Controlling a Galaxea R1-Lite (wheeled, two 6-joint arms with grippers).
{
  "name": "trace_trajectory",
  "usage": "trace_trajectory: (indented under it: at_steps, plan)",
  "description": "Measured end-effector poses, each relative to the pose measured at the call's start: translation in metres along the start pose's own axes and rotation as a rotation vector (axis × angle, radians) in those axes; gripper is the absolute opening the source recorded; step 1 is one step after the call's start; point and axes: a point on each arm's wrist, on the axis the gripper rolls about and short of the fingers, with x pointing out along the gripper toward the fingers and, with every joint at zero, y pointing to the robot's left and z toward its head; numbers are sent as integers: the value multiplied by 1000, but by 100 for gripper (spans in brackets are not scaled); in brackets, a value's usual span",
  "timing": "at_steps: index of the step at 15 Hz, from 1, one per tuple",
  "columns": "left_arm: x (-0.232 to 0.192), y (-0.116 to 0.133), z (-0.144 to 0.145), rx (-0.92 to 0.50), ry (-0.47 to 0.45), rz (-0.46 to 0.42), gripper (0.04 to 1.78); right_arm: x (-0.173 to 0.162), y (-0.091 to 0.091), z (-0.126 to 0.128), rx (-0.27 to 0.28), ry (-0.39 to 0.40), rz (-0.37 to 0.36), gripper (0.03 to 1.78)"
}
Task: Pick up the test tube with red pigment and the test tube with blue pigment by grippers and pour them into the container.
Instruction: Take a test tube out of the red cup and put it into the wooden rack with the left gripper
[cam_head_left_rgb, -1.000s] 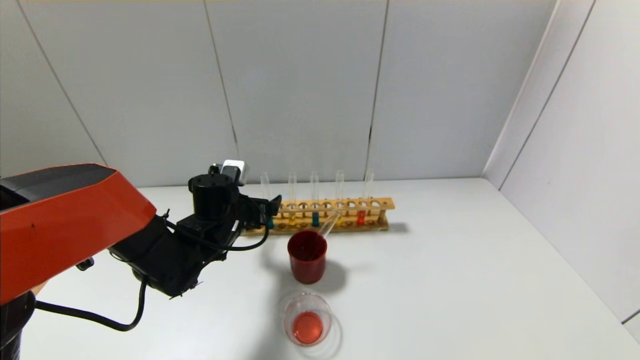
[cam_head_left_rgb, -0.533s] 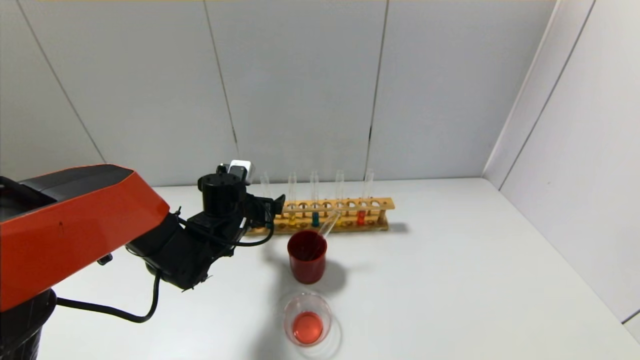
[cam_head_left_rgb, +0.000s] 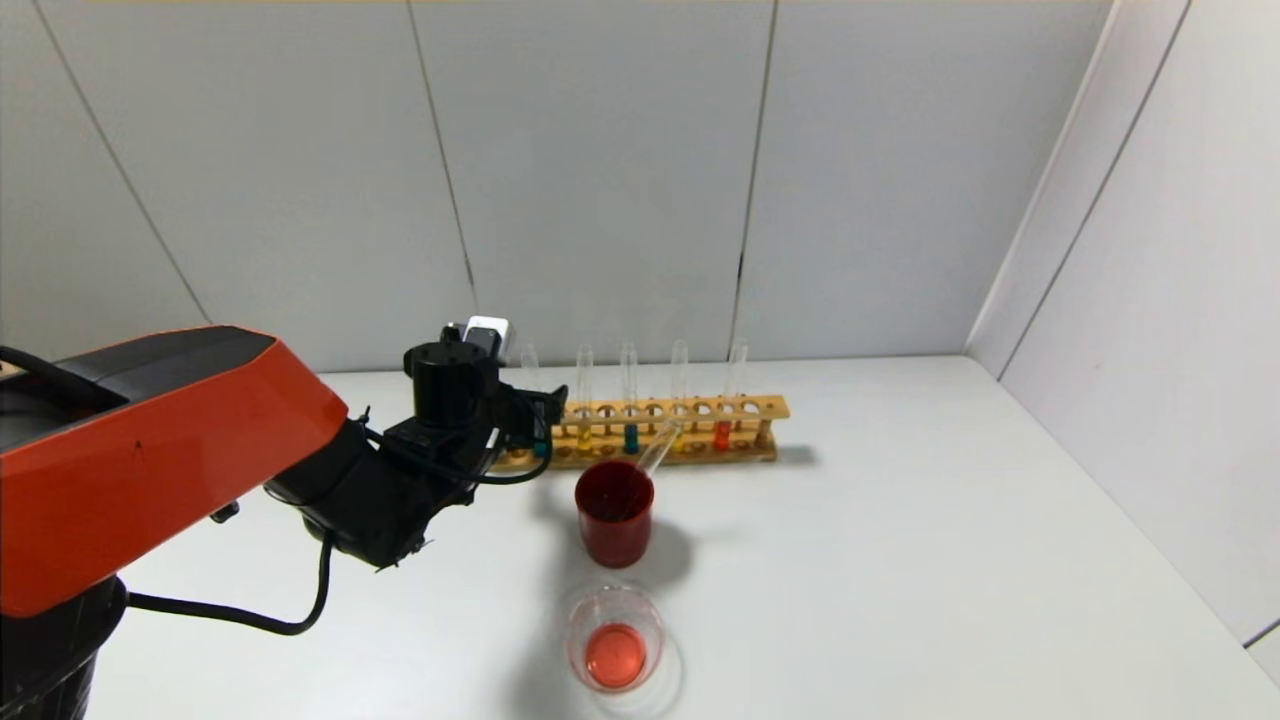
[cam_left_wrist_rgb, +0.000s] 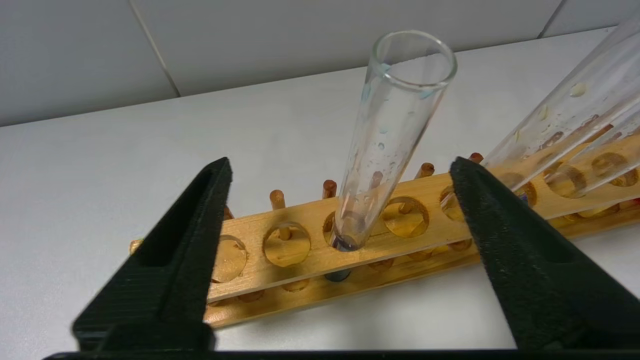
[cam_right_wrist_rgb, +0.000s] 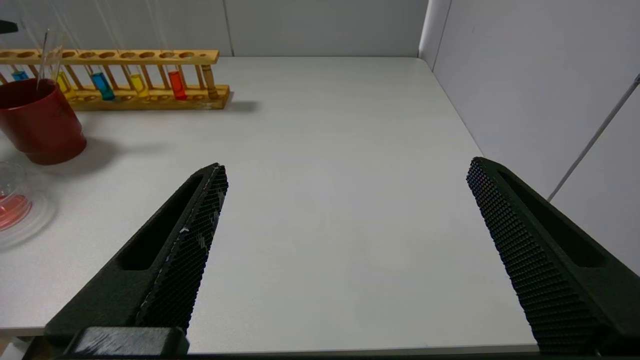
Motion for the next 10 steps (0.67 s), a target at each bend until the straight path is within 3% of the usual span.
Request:
trace_trajectory:
  at_steps: [6,7,10]
  plan:
    - [1,0,-1,2,3,-2,42,0,0,0,0,0,0,175]
    - [1,0,-2,3,5,-2,32,0,0,0,0,0,0,175]
    - [1,-1,-2,3,6,-3,30,0,0,0,0,0,0,175]
